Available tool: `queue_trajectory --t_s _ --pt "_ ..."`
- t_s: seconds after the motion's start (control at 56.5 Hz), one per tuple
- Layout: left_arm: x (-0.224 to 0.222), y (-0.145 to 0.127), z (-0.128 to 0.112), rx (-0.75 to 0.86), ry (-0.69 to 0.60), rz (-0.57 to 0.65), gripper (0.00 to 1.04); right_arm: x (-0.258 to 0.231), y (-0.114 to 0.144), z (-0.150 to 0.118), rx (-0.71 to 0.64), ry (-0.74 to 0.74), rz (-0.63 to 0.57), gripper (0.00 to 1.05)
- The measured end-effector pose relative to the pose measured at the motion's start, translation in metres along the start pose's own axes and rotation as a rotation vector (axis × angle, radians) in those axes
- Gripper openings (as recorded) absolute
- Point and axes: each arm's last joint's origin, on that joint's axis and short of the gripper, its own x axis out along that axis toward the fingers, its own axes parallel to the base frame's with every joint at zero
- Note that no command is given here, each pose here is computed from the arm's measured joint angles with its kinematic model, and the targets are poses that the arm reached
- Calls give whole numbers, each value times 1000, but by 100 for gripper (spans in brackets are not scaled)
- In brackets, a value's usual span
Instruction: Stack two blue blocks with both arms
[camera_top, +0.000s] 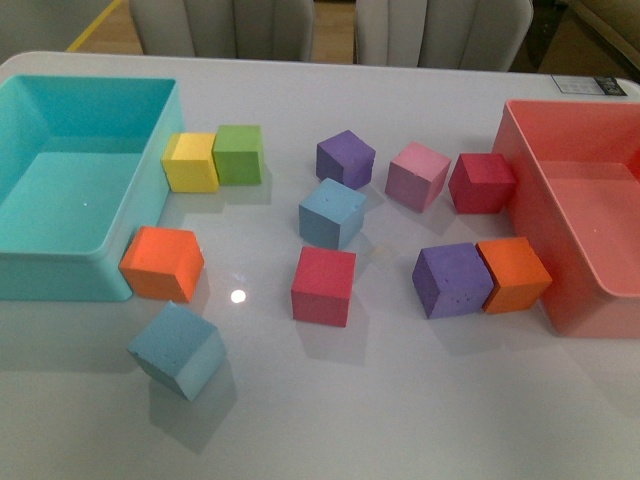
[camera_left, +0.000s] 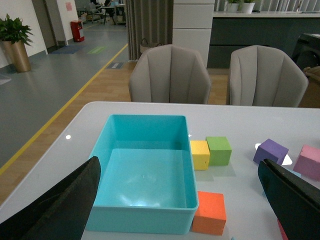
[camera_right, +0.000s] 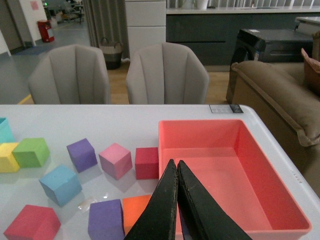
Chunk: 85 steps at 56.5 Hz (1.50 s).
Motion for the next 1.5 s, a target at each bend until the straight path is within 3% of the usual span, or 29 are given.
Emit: queue_trajectory --t_s 0.566,0.655,0.673,0.761,0.779,0.903,1.044,1.31,1.504 --pt "0 0 0 0 0 0 96 -15 0 -3 0 6 1 2" --pt "0 0 0 0 0 0 96 -15 0 -3 0 5 1 15" --pt "0 0 -1 14 25 -19 96 -15 0 -3 0 6 1 19" --pt "6 -9 0 100 588 -398 96 -15 0 -3 0 5 2 42" --pt "8 -11 -2 109 636 -430 96 -15 0 -3 0 4 2 45" --pt "22 -21 -13 179 739 -500 96 -15 0 -3 0 5 1 64" --pt "51 -43 -28 251 766 -572 96 -15 0 -3 0 5 1 96" --pt "99 -80 -75 334 898 -605 96 -15 0 -3 1 5 1 96" --pt "120 -98 -96 269 1006 -565 96 -15 0 -3 1 5 1 96"
